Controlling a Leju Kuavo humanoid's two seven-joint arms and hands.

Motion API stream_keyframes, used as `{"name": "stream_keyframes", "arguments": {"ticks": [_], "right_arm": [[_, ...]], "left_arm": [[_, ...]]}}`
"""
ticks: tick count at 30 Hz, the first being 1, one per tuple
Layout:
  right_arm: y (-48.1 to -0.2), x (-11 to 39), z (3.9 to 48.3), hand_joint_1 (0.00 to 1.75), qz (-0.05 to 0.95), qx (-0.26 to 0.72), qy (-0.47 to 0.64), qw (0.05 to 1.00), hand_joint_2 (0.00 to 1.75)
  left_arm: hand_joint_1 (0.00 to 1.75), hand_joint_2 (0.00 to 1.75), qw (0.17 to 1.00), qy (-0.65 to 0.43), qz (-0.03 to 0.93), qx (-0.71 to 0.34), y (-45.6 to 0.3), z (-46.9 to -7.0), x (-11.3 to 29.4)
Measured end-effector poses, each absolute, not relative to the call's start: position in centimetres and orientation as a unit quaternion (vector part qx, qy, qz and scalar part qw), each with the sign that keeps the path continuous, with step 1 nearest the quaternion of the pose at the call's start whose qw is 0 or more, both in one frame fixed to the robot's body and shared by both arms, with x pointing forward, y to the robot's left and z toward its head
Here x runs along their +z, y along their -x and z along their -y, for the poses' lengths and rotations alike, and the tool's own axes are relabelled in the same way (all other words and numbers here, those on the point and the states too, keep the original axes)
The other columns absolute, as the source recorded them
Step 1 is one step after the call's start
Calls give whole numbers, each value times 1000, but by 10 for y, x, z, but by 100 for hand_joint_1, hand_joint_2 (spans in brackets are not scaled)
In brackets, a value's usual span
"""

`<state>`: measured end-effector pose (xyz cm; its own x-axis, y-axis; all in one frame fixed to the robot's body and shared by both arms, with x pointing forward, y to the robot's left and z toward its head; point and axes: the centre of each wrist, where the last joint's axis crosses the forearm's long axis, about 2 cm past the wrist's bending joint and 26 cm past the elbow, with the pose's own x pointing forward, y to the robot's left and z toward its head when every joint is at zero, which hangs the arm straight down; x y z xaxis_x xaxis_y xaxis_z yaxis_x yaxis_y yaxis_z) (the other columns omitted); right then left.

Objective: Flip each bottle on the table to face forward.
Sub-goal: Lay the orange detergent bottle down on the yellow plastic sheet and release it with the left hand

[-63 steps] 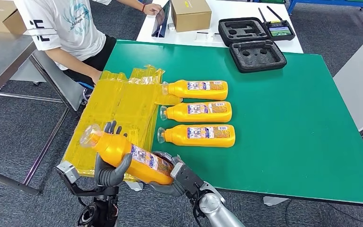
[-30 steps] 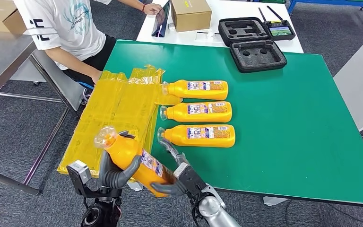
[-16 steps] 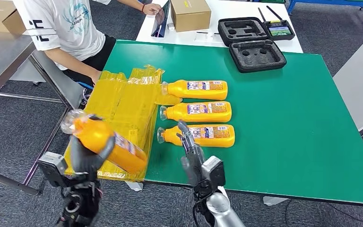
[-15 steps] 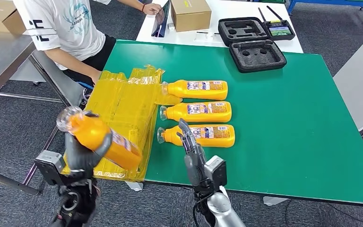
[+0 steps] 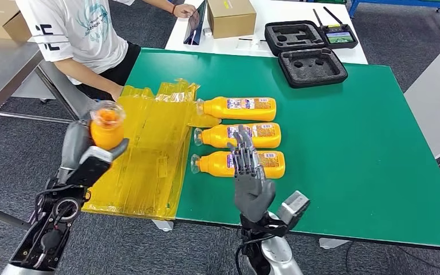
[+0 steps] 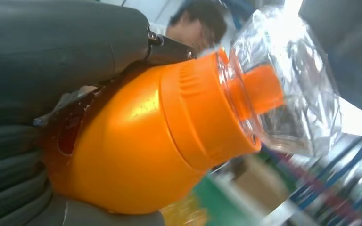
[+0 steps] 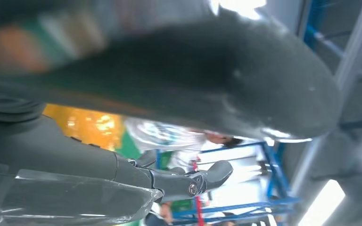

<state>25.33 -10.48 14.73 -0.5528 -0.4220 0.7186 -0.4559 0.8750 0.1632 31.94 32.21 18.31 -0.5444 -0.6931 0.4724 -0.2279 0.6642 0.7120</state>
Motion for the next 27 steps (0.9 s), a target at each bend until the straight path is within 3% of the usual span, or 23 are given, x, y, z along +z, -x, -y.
{"name": "stream_keyframes", "arguments": {"ticks": [8, 14, 27], "right_arm": [[-255, 166, 109, 0, 893, 8, -257, 368, 0], [-256, 169, 110, 0, 896, 4, -256, 363, 0], [-258, 168, 114, 0, 896, 0, -252, 366, 0]], "left_arm": [[175, 175, 397, -314, 726, -466, -334, -353, 171], [175, 175, 396, -317, 690, -517, -340, -365, 171], [175, 175, 397, -268, 570, -668, -397, -340, 174]]}}
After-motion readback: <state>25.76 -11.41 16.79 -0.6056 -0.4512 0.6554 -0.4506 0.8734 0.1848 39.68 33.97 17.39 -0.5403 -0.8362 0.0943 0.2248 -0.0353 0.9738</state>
